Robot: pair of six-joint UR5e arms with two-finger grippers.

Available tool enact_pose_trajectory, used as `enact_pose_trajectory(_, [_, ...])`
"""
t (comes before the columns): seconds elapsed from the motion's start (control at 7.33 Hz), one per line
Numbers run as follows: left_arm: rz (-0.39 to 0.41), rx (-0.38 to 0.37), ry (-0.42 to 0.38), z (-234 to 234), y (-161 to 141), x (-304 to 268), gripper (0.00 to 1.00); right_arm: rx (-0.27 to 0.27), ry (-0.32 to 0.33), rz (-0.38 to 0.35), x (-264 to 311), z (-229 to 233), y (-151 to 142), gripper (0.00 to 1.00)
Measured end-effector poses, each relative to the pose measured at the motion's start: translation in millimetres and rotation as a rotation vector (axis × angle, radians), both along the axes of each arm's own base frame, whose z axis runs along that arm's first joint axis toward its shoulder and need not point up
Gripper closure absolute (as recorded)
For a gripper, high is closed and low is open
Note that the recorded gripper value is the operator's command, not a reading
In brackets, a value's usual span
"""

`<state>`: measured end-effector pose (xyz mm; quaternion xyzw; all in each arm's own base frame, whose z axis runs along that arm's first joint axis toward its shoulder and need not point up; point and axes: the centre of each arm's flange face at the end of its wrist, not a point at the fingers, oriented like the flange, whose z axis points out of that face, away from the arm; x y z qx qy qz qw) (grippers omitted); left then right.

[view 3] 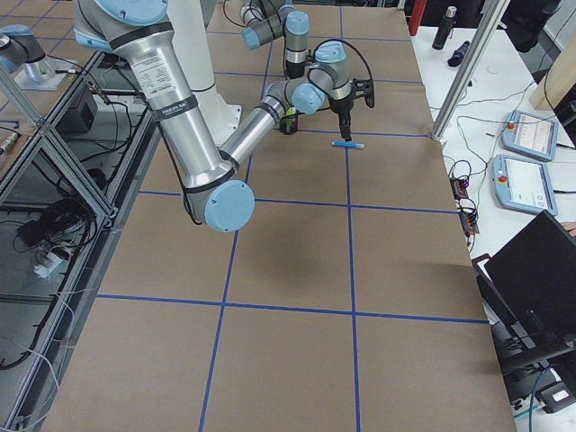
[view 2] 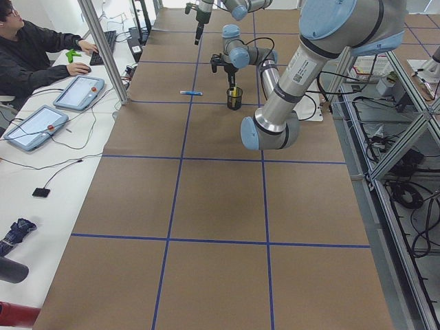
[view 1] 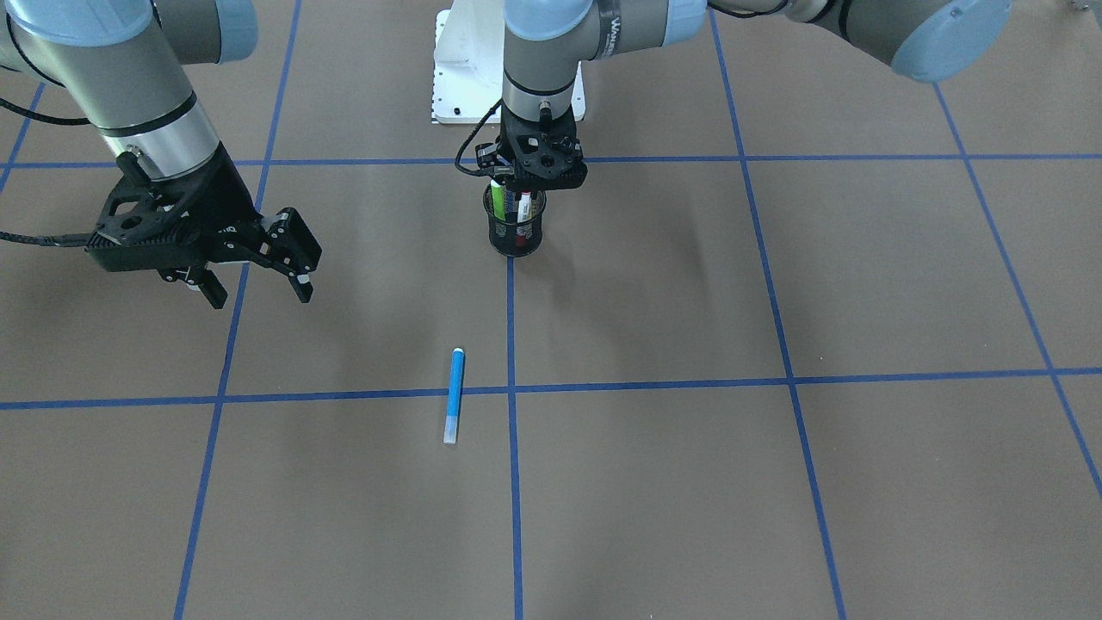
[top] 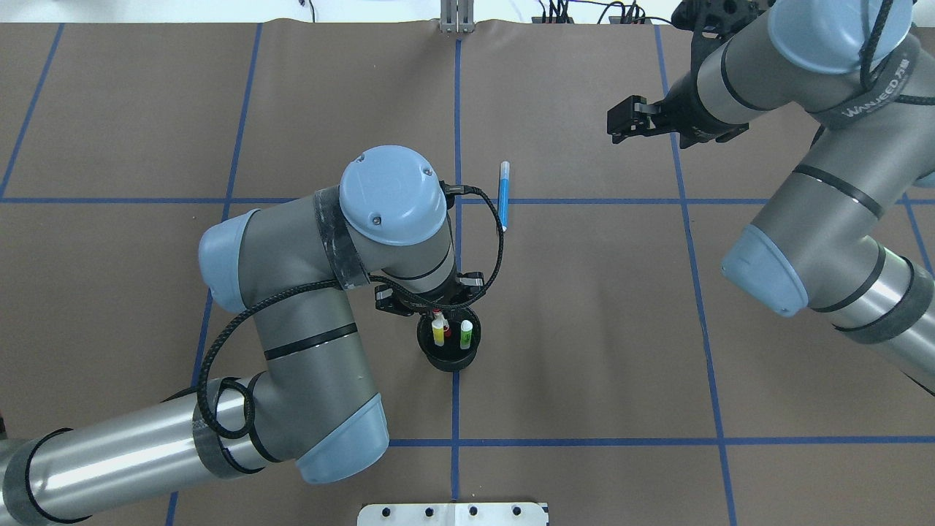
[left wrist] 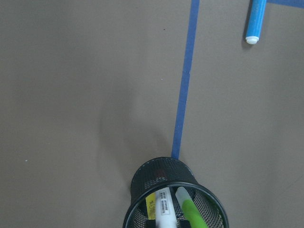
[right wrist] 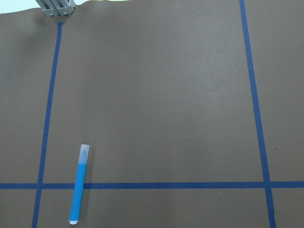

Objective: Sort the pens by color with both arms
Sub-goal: 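Lower the left gripper and grasp the red-capped white marker, then lift the red-capped marker out of the cup with the left gripper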

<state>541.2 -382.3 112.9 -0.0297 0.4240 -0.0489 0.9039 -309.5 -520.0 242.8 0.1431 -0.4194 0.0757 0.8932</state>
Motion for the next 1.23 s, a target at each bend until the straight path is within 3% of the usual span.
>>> enact_pose_trajectory(0.68, [-0.021,0.01,0.02,-34.0,15.7,-62.0,1.0,0.002,-0.001,0.001,-0.8,-1.2,1.0,0.0])
enact_pose_trajectory(1.23, [-0.093,0.02,0.084,-50.0,-20.4,-120.3,1.0,0.005,0.002,0.003,-4.0,-1.2,3.5,0.0])
